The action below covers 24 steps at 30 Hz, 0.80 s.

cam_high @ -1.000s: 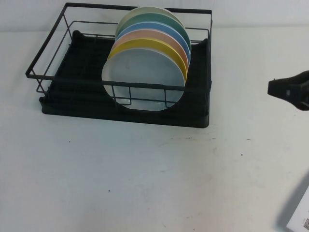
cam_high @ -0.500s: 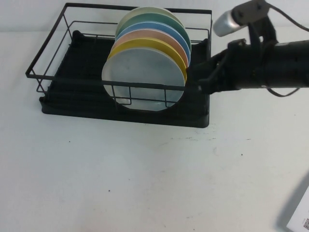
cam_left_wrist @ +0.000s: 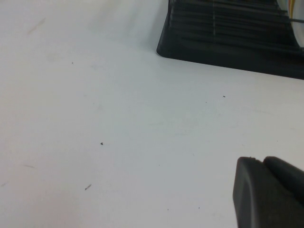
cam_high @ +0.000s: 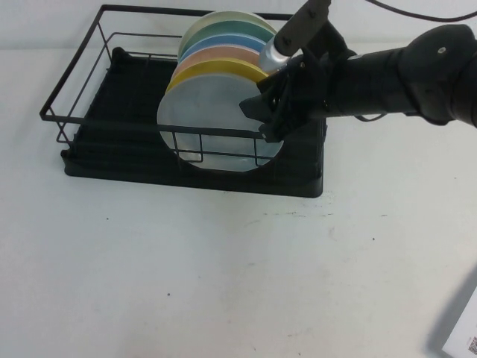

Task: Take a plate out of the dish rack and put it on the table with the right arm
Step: Grasp the plate from the shelf

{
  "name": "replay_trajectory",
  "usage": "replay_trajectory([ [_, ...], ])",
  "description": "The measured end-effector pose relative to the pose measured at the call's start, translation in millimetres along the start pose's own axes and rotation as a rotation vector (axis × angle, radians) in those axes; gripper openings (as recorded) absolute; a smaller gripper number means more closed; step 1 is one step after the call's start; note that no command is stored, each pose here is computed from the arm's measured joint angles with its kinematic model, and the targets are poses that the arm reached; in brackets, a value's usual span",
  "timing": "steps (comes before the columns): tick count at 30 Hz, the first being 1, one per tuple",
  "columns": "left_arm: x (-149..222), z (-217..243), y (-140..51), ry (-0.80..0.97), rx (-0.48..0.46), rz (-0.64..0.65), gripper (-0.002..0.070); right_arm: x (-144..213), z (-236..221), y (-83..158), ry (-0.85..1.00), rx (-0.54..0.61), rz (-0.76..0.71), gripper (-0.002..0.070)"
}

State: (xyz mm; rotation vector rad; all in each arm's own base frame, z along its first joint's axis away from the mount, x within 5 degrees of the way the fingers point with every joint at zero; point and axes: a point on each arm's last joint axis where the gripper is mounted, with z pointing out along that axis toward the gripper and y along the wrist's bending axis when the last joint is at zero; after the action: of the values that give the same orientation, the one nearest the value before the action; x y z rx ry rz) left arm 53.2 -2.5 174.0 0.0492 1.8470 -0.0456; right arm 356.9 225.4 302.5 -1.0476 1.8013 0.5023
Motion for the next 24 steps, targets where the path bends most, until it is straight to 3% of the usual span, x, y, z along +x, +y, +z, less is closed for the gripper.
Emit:
replay_trajectory([
  [24,0.0,0.0,0.0,0.000,0.000,0.000,-0.0004,14.1,30.5,-21.6,0.024,0.132,-0.152,0.0299],
])
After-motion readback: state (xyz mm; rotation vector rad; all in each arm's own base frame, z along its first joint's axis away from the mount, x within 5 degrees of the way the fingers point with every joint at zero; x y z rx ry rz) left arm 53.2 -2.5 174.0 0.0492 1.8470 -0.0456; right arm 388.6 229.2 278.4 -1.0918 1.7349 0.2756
